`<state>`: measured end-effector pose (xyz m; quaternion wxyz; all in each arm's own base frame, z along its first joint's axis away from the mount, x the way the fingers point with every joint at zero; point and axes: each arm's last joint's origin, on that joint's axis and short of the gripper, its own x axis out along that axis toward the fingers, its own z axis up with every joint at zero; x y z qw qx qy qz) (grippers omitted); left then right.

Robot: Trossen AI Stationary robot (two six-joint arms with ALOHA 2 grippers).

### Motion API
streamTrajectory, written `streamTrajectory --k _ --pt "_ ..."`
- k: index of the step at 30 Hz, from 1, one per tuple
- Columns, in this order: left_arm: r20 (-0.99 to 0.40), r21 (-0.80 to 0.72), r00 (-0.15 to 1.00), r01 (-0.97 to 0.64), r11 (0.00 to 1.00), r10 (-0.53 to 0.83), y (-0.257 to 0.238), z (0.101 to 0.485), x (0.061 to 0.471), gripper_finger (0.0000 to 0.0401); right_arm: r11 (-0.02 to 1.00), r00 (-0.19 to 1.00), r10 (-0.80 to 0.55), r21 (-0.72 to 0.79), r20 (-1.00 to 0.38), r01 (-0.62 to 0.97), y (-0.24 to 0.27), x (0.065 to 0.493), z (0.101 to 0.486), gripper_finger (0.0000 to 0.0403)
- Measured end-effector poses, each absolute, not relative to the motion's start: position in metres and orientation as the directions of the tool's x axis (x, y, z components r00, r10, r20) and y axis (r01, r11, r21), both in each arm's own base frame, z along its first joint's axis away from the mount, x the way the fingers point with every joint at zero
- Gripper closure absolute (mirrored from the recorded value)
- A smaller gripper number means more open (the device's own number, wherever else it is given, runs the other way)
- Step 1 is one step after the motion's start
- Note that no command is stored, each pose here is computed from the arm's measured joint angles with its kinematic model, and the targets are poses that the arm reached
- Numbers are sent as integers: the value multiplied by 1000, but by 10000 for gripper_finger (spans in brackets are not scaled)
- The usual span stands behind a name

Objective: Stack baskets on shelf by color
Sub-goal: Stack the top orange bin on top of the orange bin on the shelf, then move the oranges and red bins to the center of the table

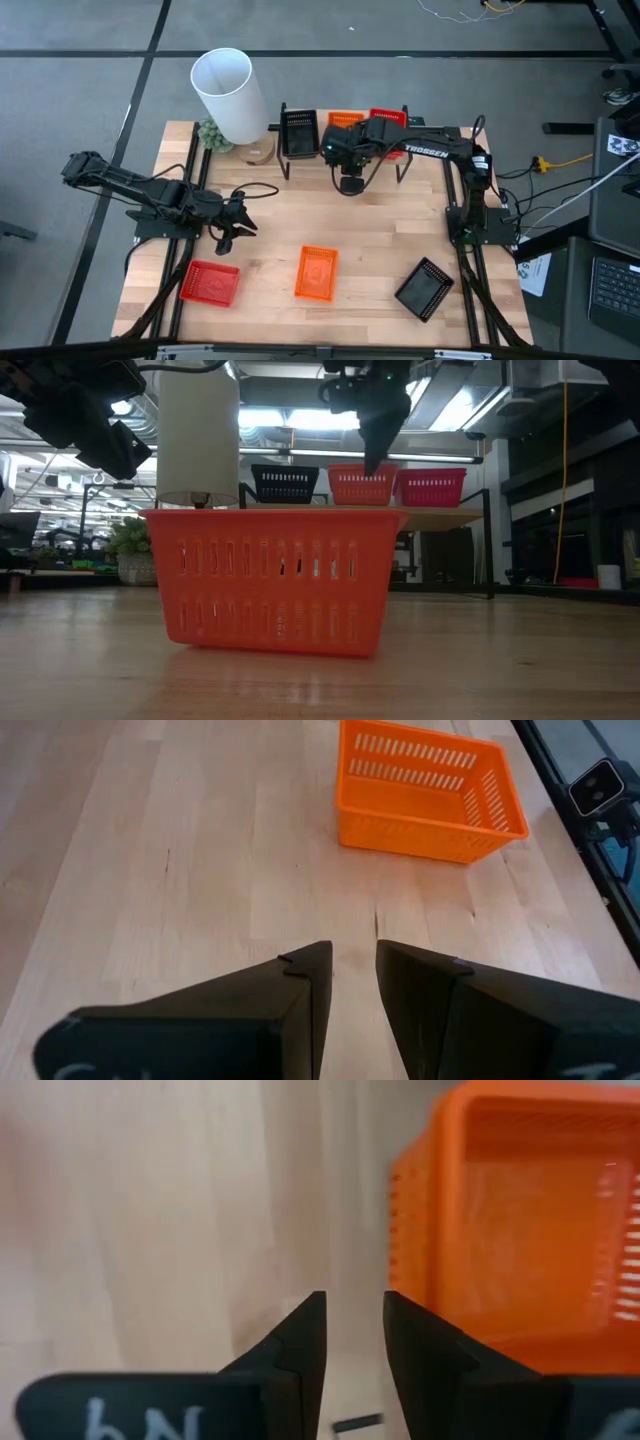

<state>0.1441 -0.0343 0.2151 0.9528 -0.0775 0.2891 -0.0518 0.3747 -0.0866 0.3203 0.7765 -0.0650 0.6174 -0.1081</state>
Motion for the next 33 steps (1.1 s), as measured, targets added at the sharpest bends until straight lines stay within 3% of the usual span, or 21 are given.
streamTrajectory --k 12,18,25,30,33 --pt "-543 -178 827 54 983 -144 -34 215 144 327 961 251 -272 -248 -929 125 -103 376 322 302" --pt "-543 -179 827 54 982 -144 -34 215 144 327 989 301 -54 -10 -952 145 -84 378 322 302" --pt "-543 -184 827 50 982 -144 -34 215 144 327 935 282 323 352 -903 55 -2 385 323 302" --pt "-533 -220 833 31 975 -146 -35 216 145 327 918 157 391 372 -907 -133 80 372 322 302" --pt "-453 -303 868 65 951 -204 -41 222 153 327 909 147 379 338 -914 -243 124 364 319 302"
